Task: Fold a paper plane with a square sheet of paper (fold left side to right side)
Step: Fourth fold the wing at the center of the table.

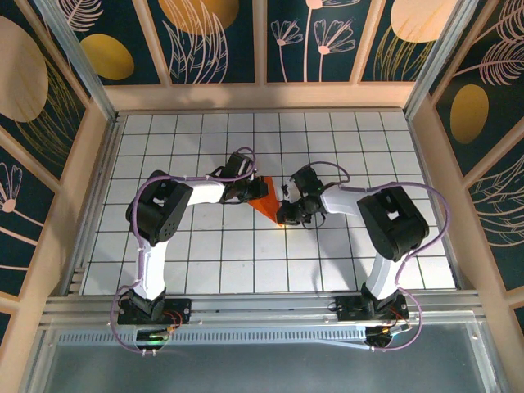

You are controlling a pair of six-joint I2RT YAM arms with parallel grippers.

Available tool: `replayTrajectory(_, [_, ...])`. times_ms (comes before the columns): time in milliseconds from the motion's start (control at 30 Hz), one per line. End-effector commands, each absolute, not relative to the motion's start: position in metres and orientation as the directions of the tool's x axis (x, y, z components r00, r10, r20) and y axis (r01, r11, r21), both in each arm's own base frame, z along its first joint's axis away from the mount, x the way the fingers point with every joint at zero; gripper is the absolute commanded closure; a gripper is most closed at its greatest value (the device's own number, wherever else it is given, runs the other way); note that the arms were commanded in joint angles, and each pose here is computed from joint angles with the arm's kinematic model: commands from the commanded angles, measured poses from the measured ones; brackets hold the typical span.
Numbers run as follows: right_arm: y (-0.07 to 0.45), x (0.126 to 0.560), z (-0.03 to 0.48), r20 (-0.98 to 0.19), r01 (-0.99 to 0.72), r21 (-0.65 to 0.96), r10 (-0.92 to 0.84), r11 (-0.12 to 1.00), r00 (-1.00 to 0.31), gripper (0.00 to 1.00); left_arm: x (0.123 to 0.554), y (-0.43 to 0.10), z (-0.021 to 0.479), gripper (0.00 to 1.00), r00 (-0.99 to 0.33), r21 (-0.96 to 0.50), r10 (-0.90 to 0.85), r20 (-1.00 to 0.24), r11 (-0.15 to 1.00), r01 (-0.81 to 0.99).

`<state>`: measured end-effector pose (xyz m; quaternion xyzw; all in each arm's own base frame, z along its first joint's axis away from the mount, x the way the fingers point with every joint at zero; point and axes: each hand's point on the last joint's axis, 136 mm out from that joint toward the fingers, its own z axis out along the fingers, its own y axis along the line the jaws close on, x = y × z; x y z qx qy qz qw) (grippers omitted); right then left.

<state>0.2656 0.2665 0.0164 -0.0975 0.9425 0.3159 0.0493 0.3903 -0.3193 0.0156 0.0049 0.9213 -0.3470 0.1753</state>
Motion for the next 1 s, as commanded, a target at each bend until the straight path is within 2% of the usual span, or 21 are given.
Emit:
replayTrajectory(0, [0.244, 0.229, 0.001, -0.04, -0.179, 0.526, -0.186, 0.832, -0.982, 1.0, 0.389, -0.298, -0.01, 1.0, -0.948, -0.567, -0.136, -0.287, 0.822, 0.054])
replayTrajectory(100, [0.243, 0.227, 0.007, -0.042, -0.181, 0.538, -0.189, 0.823, -0.981, 1.0, 0.391, -0.304, -0.001, 1.0, -0.947, -0.594, -0.136, -0.291, 0.802, 0.067])
replayTrajectory(267, [0.252, 0.239, 0.041, -0.134, -0.24, 0.584, -0.2, 0.776, -0.971, 0.99, 0.399, -0.321, 0.035, 0.98, -0.939, -0.664, -0.137, -0.315, 0.739, 0.114])
replayTrajectory(467, [0.253, 0.284, 0.08, -0.299, -0.286, 0.621, -0.117, 0.73, -0.947, 0.73, 0.414, -0.323, 0.095, 0.77, -0.888, -0.671, -0.166, -0.429, 0.717, 0.19])
replayTrajectory(600, [0.261, 0.305, 0.082, -0.367, -0.321, 0.614, -0.1, 0.721, -0.925, 0.62, 0.417, -0.303, 0.116, 0.65, -0.834, -0.607, -0.197, -0.515, 0.771, 0.193])
replayTrajectory(967, [0.283, 0.338, 0.054, -0.379, -0.357, 0.608, -0.135, 0.709, -0.915, 0.61, 0.39, -0.257, 0.128, 0.55, -0.768, -0.533, -0.239, -0.594, 0.832, 0.153])
